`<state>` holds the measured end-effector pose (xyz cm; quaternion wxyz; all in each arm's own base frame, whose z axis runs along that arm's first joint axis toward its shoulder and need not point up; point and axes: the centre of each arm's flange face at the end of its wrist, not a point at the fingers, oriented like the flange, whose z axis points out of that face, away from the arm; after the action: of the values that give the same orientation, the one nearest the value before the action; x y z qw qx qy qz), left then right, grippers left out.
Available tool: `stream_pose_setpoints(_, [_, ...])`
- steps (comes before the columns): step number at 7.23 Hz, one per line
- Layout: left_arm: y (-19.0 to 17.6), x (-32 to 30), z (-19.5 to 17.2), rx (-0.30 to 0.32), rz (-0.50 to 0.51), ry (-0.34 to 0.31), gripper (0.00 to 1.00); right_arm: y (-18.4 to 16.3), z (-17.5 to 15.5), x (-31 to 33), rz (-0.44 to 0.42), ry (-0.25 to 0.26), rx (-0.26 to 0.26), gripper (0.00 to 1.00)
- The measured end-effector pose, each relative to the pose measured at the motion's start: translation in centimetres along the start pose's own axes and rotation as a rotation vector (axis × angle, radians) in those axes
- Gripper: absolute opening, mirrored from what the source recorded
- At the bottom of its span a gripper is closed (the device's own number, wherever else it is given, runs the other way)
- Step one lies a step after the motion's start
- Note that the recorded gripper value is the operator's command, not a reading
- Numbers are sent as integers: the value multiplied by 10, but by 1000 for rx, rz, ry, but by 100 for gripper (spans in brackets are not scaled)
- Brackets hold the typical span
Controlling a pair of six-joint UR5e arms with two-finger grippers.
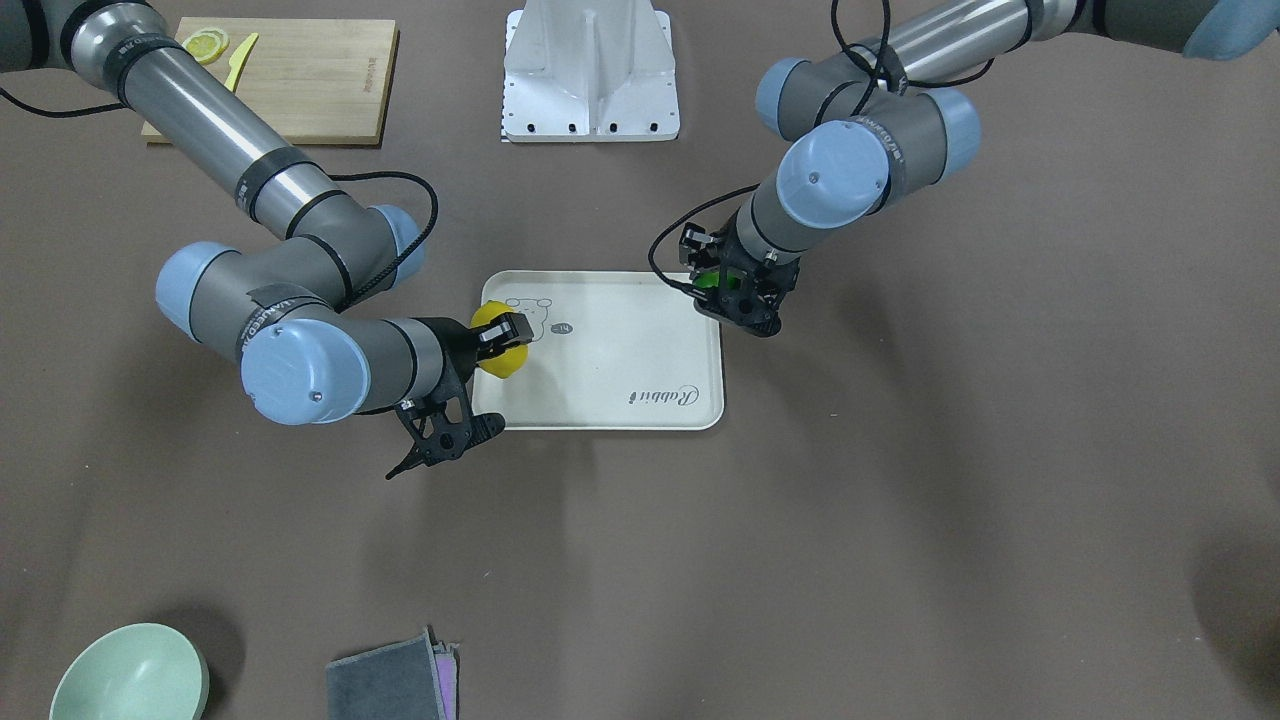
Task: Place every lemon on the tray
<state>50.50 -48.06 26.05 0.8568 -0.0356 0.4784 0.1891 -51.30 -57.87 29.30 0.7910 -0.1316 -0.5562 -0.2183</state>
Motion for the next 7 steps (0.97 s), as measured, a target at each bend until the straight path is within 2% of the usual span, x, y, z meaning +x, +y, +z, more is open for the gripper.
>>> stream_pose_setpoints(2, [-20,5,11,20,-23,15,0,-1,13,-4,3,5,-14,27])
stream_pose_setpoints(3, [-32,10,14,39,-38,21,0,-2,17,-4,4,9,-18,56])
stream_pose_setpoints(4, [-42,13,16,61,-56,26,8,-3,20,-3,-4,14,-14,90])
stream_pose_setpoints(5, [-47,16,15,79,-70,34,92,-6,20,-2,-21,23,4,100])
stream_pose_setpoints(6, [-51,16,14,95,-74,39,98,-7,20,-2,-38,31,20,100])
stream_pose_setpoints(7, [-55,13,13,106,-78,40,98,-8,19,-2,-57,33,34,100])
